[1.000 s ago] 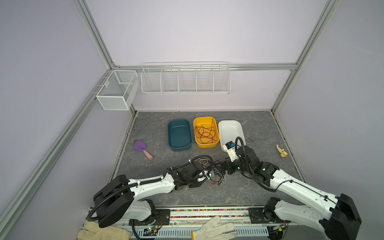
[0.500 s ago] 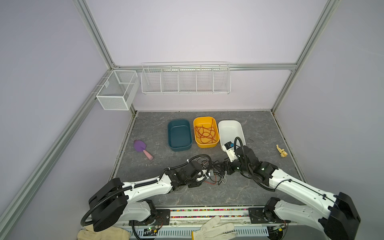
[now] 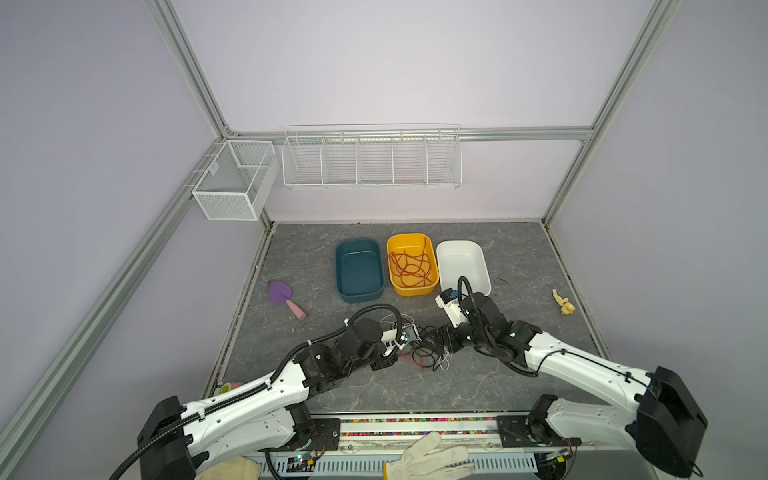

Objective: Untangle the cables
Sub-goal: 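Pinch a red wire with the left gripper while the right gripper grasps the bundle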

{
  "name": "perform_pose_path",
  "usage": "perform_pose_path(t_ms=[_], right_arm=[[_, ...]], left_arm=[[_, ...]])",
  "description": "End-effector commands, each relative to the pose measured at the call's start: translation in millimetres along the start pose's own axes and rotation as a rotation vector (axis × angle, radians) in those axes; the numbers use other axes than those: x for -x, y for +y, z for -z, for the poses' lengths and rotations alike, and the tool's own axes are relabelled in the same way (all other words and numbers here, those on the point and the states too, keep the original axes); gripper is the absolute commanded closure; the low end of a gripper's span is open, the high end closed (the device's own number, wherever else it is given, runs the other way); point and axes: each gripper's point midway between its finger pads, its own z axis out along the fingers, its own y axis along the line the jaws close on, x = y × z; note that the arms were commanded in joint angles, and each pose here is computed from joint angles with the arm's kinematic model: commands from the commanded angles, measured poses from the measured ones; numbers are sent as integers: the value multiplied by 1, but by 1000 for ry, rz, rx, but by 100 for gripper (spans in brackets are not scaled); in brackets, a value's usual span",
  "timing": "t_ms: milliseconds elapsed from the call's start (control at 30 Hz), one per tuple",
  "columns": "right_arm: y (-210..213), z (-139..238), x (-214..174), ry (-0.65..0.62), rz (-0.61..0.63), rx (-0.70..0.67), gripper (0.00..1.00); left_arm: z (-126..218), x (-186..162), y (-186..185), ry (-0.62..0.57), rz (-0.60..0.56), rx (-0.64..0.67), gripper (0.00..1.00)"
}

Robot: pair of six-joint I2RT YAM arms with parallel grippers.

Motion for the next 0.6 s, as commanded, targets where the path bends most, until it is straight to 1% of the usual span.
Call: perform_pose_path(t_ms=[0,133,267,367,467,567], right_arm=[[10,-2,5,-6,7,34,7],[13,1,6,-14,16,40,7],[27,10,9,-51,51,101,6],[37,20,11,-86,81,143,7],[44,29,14,-125,100,168,7],[41,36,17,-159,105,151,7]], left_arm=[[19,32,19,-86,71,44,100],[30,51,36,-93,162,79,100],[33,66,49,-68,261,100,100],[29,71,52,-35,310,91,100],[25,73,58,7,358,115,100],[26,77,65,24,396,134,100]])
